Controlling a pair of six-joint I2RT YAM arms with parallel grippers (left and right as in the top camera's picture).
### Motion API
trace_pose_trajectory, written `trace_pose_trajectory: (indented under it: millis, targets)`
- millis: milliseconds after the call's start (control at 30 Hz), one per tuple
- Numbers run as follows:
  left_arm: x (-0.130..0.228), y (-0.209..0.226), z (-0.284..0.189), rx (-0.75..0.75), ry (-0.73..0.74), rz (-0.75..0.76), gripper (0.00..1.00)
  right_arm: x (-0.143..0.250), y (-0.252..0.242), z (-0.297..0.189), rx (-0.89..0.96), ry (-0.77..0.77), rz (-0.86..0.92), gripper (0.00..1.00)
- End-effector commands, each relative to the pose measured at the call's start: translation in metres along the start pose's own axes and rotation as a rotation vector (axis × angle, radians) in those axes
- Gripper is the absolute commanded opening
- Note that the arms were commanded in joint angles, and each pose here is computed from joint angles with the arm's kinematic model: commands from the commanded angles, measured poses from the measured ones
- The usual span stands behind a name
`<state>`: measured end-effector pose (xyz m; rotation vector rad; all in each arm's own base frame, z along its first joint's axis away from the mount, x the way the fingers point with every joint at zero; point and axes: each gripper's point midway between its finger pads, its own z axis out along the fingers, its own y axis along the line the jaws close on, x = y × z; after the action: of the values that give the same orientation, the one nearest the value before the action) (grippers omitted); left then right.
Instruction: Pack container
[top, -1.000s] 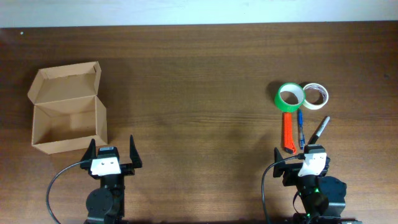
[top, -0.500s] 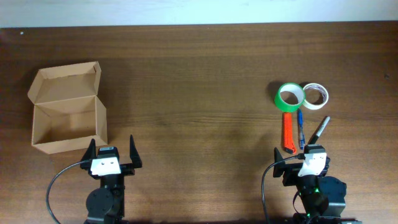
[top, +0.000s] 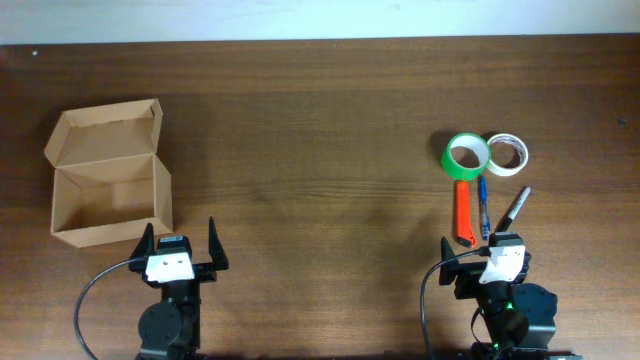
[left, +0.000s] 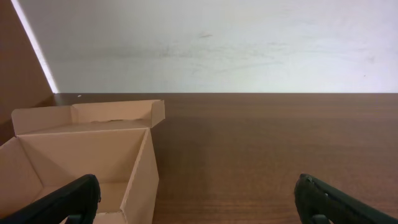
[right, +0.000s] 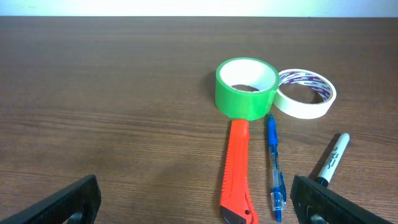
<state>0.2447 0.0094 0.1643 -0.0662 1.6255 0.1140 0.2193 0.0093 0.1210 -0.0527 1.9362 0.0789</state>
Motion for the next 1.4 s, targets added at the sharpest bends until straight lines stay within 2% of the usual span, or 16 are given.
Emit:
trace_pose_trajectory:
  millis: [0,933,1233,1367]
  targets:
    - [0.002,0.000,0.000,-0.003,-0.002,0.008,1.00,0.001,0.000,0.000,-0.003,-0.001,0.001,0.99]
    - [0.001,0.000,0.000,-0.002,-0.004,0.007,0.99,0.001,0.000,0.000,-0.003,-0.001,0.001,0.99]
    - [0.004,-0.025,-0.004,0.145,0.044,-0.023,1.00,0.001,0.000,0.000,0.001,-0.001,0.001,0.99]
    - [-0.013,-0.031,-0.010,0.189,0.065,-0.020,1.00,-0.001,-0.002,0.000,0.008,-0.012,0.028,0.99]
